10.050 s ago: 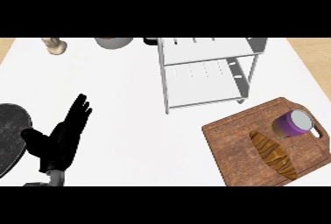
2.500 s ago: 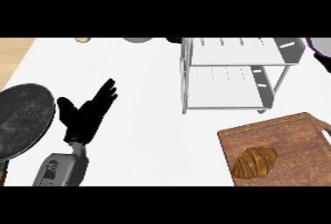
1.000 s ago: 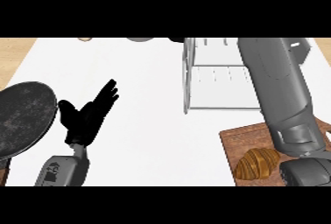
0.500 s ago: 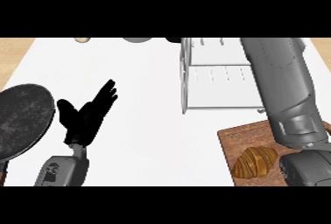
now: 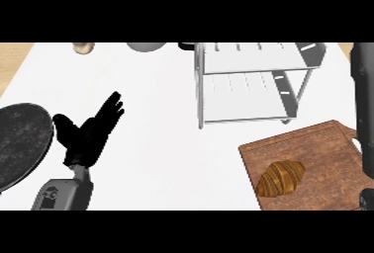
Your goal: Pick the can from the cutting board and place it in the tiered basket
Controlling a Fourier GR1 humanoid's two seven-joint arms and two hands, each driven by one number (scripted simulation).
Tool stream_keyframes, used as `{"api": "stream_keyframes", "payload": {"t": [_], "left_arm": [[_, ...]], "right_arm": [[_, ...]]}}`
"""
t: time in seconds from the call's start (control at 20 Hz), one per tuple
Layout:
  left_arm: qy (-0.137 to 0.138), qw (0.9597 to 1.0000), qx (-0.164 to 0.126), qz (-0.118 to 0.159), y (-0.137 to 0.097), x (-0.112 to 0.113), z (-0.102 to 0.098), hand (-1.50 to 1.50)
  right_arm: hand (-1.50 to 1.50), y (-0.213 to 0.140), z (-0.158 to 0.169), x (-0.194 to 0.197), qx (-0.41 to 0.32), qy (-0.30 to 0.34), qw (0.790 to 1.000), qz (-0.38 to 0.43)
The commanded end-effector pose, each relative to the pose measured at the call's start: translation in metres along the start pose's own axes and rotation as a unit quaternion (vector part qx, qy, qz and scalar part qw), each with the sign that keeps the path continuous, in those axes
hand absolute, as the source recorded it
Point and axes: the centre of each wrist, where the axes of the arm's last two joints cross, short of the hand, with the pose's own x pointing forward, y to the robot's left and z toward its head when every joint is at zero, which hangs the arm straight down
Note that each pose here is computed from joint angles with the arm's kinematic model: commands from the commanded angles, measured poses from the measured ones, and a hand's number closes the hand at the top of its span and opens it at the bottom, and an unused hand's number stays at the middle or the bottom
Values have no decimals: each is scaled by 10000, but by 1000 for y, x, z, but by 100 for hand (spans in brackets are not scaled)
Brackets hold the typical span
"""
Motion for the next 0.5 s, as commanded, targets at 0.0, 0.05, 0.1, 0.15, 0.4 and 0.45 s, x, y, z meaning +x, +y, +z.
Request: {"api": "stream_keyframes", "payload": {"t": [0.0,0.05,0.1,0.15,0.4,0.45], "left_arm": [[10,9999,152,4,-1,-5,10,0],[-58,10000,59,55,-5,1,5,0],[147,9996,220,66,1,-13,4,0],[125,9999,116,-1,6,0,6,0],[29,9998,176,35,17,-7,13,0],[-15,9998,178,16,10,-10,14,0]], "right_arm": [[-150,-68,6,-20,253,-79,9996,139],[-150,-78,13,-34,385,-84,9987,336],[-150,-94,13,-40,651,-78,9970,413],[-150,-106,21,-35,703,-126,9966,407],[-150,-208,38,-32,991,-167,9931,601],[-150,-233,37,-27,971,-150,9939,511]]}}
